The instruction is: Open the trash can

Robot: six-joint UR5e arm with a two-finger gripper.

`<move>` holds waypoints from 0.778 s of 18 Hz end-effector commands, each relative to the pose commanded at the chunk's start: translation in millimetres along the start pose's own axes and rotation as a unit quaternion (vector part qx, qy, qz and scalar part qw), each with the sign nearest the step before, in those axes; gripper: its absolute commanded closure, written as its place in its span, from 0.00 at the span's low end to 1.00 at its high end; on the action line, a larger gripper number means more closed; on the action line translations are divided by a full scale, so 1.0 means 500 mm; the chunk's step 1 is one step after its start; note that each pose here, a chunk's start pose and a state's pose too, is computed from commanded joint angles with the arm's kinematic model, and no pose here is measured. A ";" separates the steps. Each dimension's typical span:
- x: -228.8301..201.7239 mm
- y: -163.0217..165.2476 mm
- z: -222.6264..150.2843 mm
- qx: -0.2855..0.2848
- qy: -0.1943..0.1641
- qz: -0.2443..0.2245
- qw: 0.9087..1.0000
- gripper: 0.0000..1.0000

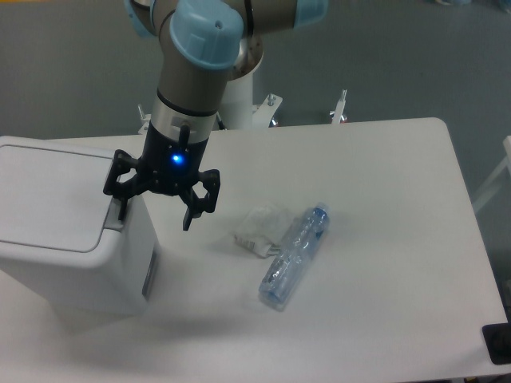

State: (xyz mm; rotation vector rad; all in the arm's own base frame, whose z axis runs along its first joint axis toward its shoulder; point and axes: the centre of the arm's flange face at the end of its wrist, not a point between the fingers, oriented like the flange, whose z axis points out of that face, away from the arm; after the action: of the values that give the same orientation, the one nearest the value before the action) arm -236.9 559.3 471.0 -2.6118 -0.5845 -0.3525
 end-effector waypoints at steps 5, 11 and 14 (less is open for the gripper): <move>0.001 0.001 -0.003 0.001 0.000 0.000 1.000 0.00; 0.012 -0.015 -0.046 0.023 -0.005 0.010 1.000 0.00; -0.049 -0.023 -0.074 0.034 -0.018 -0.004 0.999 0.00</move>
State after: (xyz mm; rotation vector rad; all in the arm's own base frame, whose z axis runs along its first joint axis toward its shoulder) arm -269.2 543.2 499.0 -2.5564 -0.6079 -0.2836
